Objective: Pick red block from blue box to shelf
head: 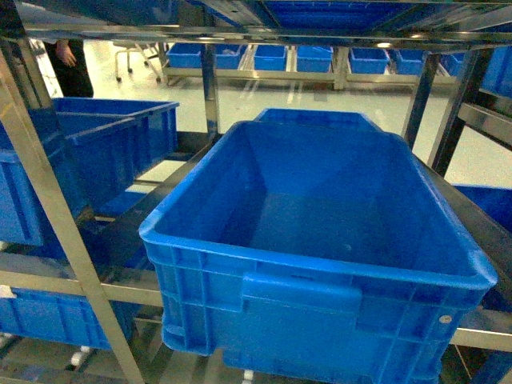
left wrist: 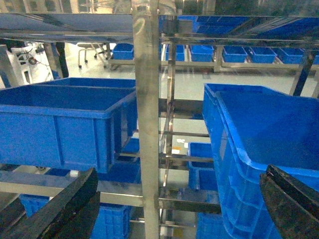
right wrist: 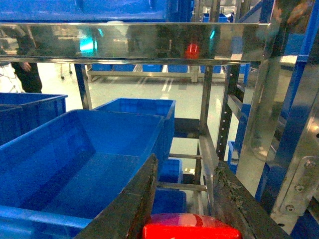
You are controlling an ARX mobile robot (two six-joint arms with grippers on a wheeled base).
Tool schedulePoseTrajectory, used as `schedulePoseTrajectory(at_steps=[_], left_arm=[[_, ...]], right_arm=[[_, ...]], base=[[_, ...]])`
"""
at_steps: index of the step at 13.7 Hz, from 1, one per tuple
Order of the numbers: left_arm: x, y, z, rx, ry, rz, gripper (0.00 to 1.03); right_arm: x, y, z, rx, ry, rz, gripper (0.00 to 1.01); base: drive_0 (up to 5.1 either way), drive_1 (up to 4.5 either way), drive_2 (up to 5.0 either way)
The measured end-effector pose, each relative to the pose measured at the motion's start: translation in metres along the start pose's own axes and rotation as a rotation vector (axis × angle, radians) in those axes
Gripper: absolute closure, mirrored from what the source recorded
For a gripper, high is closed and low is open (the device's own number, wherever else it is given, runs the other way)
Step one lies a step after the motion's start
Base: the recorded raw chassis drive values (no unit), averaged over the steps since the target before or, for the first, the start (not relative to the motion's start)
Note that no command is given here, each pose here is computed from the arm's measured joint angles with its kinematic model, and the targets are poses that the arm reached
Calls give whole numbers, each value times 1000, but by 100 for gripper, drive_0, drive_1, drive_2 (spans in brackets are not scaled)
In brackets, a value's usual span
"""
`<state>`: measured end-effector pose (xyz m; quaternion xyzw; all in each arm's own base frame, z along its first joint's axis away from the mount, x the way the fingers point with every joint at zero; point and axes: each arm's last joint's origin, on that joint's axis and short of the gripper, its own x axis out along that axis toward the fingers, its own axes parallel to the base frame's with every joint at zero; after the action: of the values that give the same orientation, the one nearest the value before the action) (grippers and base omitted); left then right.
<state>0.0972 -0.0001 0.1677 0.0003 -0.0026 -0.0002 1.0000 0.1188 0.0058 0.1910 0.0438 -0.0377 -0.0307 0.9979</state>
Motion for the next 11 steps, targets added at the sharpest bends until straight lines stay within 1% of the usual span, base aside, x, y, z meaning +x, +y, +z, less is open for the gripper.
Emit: schedulePoseTrajectory(at_steps=[11], left_arm=[[0, 0, 0, 0, 0, 0, 5]], right_arm=[[0, 0, 0, 0, 0, 0, 73]], base=[[0, 0, 0]])
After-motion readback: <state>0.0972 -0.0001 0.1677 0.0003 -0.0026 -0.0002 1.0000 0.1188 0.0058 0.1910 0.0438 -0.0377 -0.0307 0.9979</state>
